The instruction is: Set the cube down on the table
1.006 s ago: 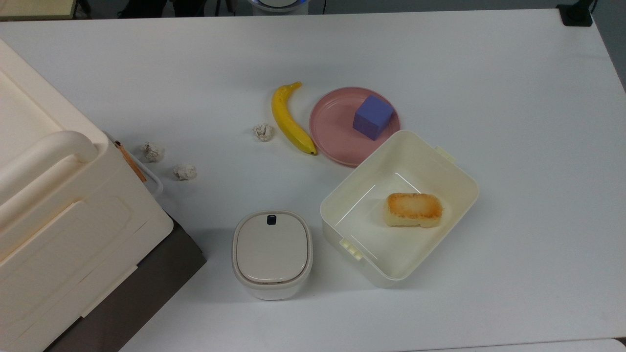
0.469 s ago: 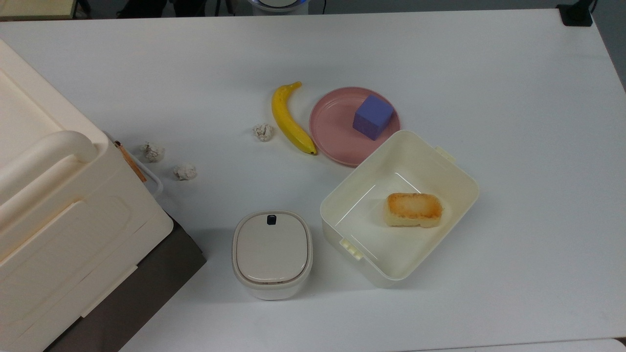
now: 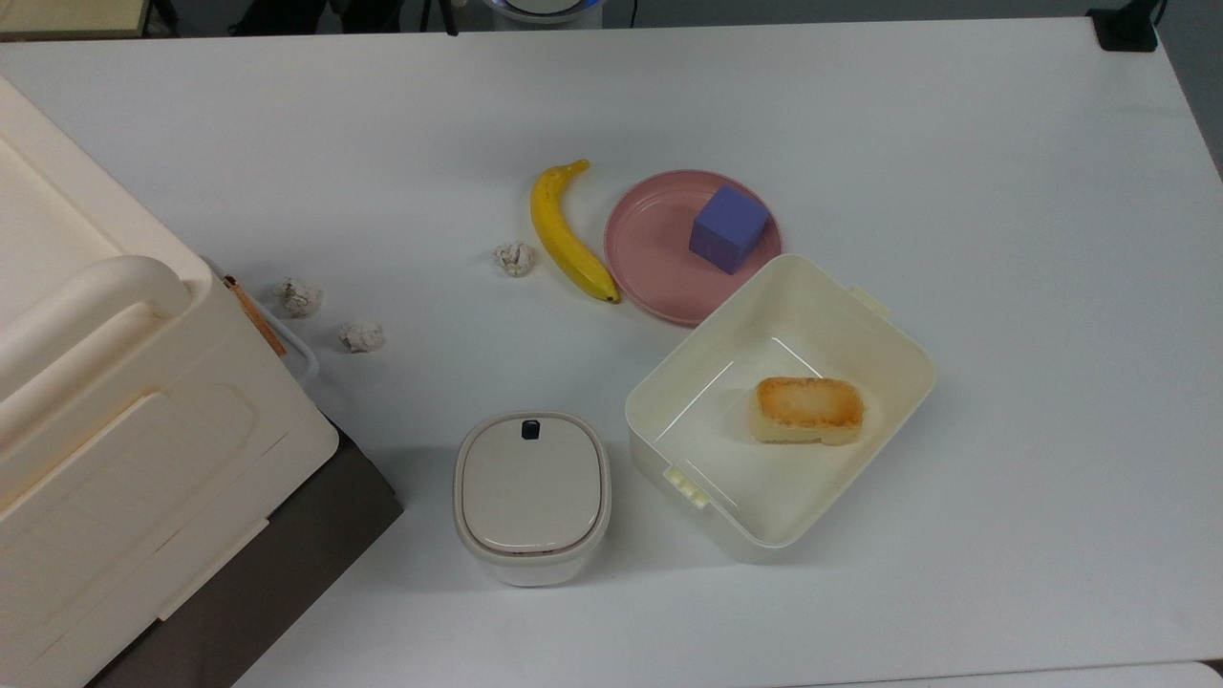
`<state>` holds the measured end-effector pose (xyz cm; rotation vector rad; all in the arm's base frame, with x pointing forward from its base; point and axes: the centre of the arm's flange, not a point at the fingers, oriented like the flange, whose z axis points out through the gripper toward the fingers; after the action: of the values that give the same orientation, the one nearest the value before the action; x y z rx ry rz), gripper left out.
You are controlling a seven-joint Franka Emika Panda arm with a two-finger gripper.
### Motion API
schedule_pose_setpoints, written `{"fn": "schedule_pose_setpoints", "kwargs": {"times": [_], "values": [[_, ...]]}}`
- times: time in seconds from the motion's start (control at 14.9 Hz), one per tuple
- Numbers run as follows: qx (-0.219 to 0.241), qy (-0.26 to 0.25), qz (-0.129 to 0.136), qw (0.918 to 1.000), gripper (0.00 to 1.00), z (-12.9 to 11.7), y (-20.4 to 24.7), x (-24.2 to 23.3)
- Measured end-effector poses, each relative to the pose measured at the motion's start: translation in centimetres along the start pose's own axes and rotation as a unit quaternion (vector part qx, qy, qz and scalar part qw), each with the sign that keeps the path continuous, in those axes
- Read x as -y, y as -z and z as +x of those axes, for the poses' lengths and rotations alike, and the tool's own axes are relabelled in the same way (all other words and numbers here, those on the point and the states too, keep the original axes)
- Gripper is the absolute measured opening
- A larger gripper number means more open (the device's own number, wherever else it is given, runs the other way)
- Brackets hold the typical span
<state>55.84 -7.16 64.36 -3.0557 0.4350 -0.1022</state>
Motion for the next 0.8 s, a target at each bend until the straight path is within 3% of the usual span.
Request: {"fn": "schedule_pose_setpoints", "kwargs": {"times": [0.8], "values": [[0.009,0.004,-0.002,0.9999,1.00,0.49,-1.10,0.06]]}}
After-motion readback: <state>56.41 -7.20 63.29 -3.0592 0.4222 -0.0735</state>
